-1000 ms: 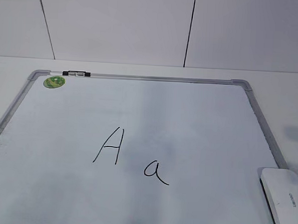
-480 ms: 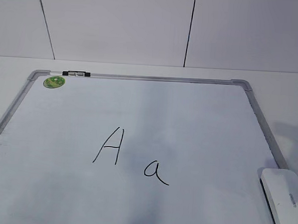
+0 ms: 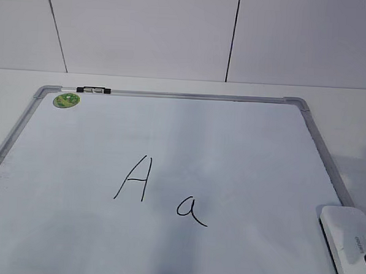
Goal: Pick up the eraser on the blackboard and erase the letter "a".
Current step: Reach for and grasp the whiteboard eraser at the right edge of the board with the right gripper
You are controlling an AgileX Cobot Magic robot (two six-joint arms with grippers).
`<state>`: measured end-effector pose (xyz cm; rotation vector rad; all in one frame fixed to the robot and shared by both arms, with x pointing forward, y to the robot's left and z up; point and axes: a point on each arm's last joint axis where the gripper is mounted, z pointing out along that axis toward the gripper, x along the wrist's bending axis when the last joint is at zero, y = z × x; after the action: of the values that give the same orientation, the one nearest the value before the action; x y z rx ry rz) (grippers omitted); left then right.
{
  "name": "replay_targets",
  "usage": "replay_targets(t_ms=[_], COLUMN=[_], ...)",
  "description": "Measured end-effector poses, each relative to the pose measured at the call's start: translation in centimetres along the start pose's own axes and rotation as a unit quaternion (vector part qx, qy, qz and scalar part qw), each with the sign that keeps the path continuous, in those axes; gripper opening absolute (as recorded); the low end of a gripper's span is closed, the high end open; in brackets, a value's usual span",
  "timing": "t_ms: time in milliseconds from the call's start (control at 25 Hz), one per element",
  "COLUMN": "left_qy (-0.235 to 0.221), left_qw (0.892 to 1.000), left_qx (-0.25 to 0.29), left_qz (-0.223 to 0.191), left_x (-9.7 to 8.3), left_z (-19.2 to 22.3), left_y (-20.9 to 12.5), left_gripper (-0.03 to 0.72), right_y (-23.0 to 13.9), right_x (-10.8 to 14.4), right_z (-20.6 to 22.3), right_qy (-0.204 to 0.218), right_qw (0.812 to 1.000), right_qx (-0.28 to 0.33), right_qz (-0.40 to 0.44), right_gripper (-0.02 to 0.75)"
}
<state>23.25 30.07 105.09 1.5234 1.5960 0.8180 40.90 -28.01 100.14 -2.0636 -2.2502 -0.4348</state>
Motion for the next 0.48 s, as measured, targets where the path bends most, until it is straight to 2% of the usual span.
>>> replay_targets(t_ms=[120,320,480], left_qy=[-0.001,-0.006,-0.007], left_qw=[1.000,1.000,1.000], left_qx=[0.000,0.001,0.001], left_qz=[0.000,-0.003,-0.004], left_x=[0.0,-0.1,-0.1], left_z=[0.0,0.0,0.0], left_y=[0.0,0.0,0.0], left_gripper=[0.276,0.276,0.276], right_y=[0.3,1.4,2.2], right_x=[-0.3,-0.1,0.7], right_z=[0.1,-1.0,-0.9], right_qy=[-0.013,-0.020,-0.042], right_qw=[1.000,1.000,0.997], right_qx=[0.023,0.020,0.055], right_qz=[0.003,0.011,-0.017], right_gripper=[0.666,0.659,0.653])
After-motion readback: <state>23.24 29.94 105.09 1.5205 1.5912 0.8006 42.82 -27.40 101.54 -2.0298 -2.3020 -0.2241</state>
